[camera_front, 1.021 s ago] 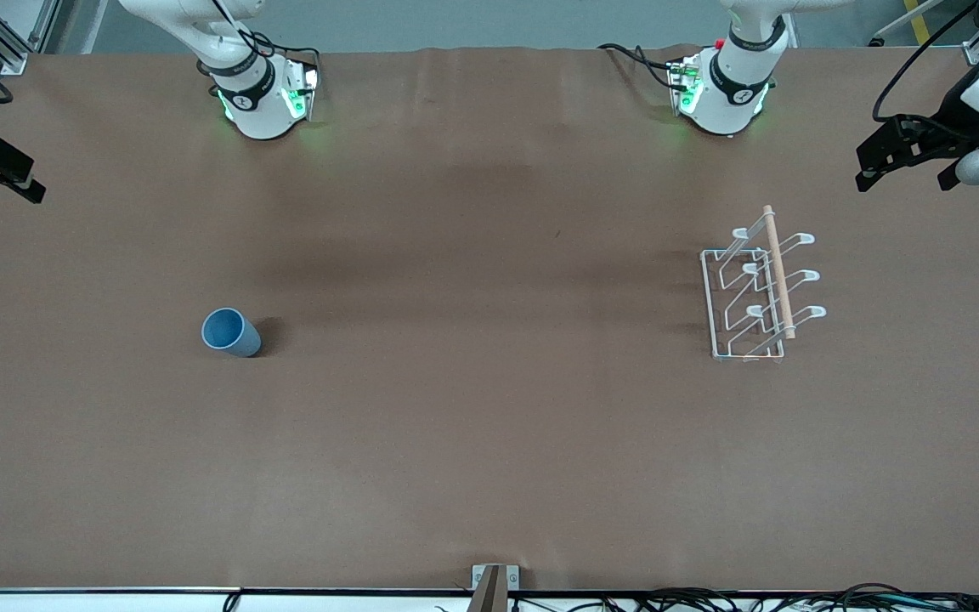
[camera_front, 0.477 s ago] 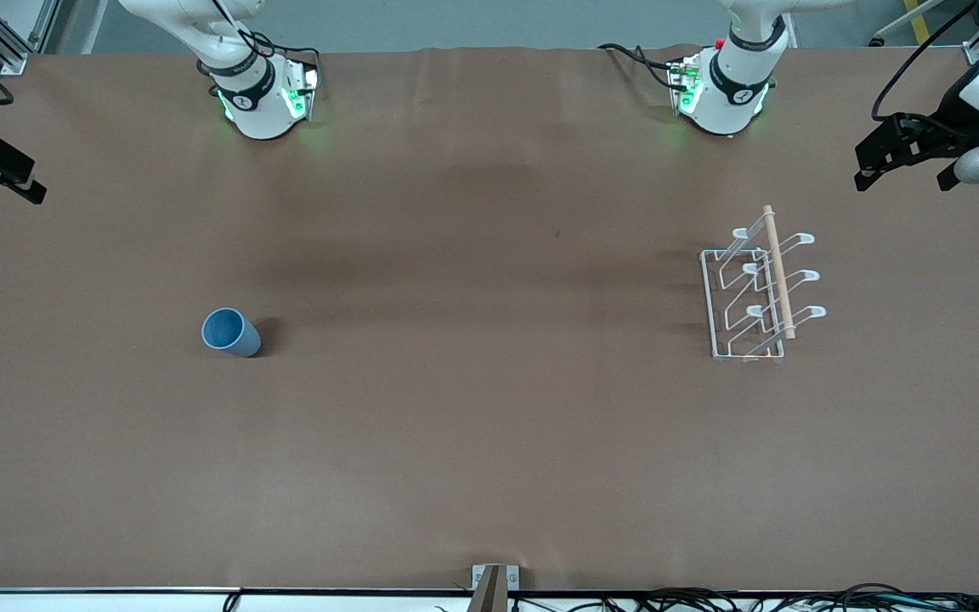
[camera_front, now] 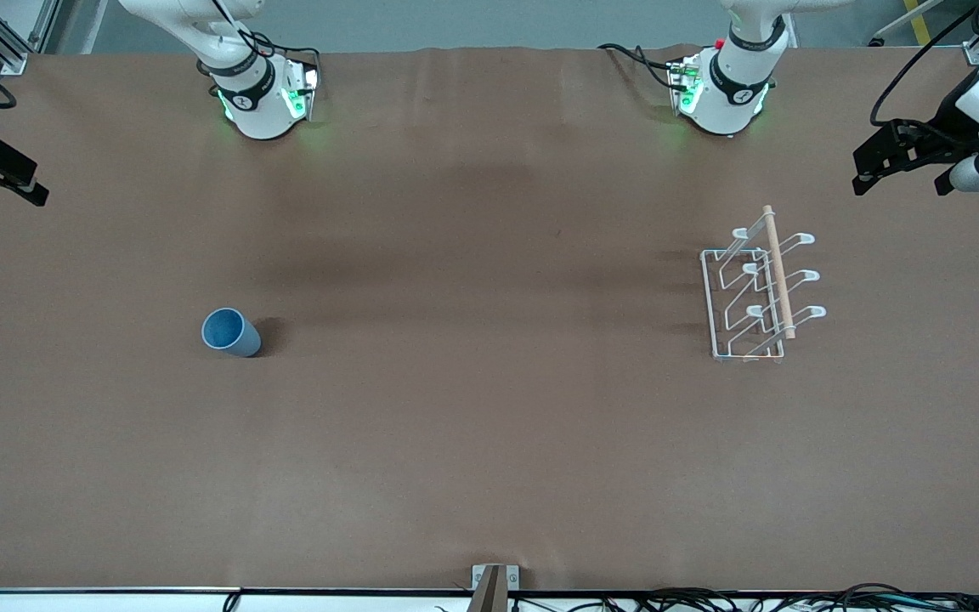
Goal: Hang cup on cup holder
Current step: 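Move the right gripper down toward the light blue cup, then close the right gripper on the blue cup's rim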
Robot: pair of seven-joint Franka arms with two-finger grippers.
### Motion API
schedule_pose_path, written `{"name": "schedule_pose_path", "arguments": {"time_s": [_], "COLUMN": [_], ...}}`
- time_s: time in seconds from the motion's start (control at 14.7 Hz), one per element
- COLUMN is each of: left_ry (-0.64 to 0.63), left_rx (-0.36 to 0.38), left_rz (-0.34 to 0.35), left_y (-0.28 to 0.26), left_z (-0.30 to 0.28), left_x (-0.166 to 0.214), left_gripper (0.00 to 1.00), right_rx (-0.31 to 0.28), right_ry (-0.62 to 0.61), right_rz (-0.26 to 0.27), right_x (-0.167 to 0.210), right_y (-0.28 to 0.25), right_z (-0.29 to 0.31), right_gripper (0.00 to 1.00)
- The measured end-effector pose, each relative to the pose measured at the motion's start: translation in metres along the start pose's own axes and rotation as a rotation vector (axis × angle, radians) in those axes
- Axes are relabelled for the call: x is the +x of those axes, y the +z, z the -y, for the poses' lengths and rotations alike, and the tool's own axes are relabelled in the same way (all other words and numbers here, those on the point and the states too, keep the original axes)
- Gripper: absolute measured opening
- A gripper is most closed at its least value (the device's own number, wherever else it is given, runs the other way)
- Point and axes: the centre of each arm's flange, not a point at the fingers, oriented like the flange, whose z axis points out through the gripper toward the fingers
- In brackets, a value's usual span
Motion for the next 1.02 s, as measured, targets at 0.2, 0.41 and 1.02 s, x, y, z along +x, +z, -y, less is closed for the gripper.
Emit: {"name": "schedule_pose_path", "arguments": {"time_s": [0.2,0.41,1.02], "left_ry": [0.002,0.009,0.020], "left_rx": [0.000,0.000,0.000], "left_rz": [0.004,0.005,0.011], "left_y": [0.002,0.002,0.005], "left_z": [0.000,-0.004,-0.010], "left_x": [0.001,0.002,0.004], "left_gripper": [1.00,1.00,1.00], "right_rx": [0.001,0.002,-0.004], "right_ry": [-0.005,-0.005,-0.007], "right_rz": [-0.012,-0.020,0.026], "right_x": [0.005,0.022,0.042], "right_y": [0.007,0.045,0.285], "right_z": [0.002,0.003,0.006], "right_gripper": [0.95,0.96,0.97]}}
